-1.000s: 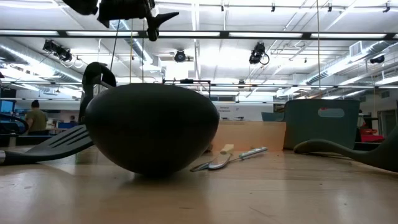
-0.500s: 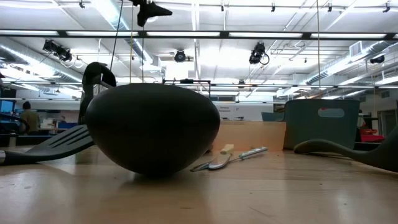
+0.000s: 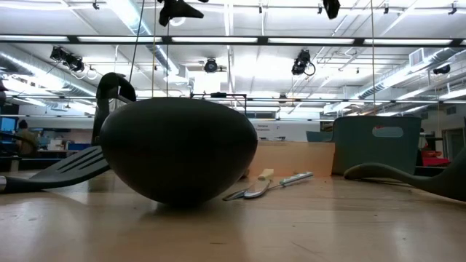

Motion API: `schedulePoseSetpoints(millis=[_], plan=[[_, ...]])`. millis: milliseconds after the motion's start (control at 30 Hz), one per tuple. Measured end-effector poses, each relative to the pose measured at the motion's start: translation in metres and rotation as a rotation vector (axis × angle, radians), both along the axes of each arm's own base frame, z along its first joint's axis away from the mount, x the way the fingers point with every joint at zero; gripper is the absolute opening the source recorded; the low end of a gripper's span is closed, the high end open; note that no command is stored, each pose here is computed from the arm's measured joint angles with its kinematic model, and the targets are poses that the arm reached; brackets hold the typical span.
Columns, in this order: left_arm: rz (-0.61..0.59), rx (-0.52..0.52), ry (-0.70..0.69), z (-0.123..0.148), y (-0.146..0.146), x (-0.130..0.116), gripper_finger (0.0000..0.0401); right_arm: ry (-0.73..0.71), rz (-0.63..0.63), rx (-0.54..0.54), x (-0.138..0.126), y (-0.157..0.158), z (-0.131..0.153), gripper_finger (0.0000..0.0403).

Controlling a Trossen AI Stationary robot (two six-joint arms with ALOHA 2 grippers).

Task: Pick & Place Kitchen Items
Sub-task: Put the top black spatula into the green bin

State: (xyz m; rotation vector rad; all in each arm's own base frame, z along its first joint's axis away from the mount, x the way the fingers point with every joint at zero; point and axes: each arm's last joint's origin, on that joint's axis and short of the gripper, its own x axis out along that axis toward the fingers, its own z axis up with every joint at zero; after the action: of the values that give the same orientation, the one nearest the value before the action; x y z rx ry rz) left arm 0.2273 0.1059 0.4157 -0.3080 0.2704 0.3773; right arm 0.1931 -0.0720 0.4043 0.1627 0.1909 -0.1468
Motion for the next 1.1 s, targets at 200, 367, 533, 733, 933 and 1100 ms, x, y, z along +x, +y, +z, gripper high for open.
schedulePoseSetpoints(millis=[200, 367, 533, 733, 933, 1100], plan=[[-0.014, -0.002, 0.046, -0.004, -0.028, 0.010, 0.0202, 0.004, -0.003, 0.019, -0.009, 0.004, -0.021, 0.0029], [-0.047, -0.041, 0.050, -0.005, -0.052, 0.016, 0.0196, -0.002, -0.002, 0.015, -0.016, 0.007, -0.023, 0.0027], [-0.104, -0.103, 0.064, -0.009, -0.079, 0.022, 0.0191, -0.009, 0.001, -0.005, -0.019, 0.008, -0.022, 0.0027], [-0.150, -0.158, 0.114, -0.017, -0.109, 0.027, 0.0185, -0.005, 0.002, -0.006, -0.019, 0.008, -0.022, 0.0027], [-0.179, -0.199, 0.202, -0.034, -0.136, 0.037, 0.0182, -0.005, 0.019, -0.007, -0.019, 0.008, -0.022, 0.0027], [-0.213, -0.223, 0.305, -0.054, -0.158, 0.051, 0.0182, -0.004, 0.021, -0.006, -0.019, 0.009, -0.022, 0.0027]])
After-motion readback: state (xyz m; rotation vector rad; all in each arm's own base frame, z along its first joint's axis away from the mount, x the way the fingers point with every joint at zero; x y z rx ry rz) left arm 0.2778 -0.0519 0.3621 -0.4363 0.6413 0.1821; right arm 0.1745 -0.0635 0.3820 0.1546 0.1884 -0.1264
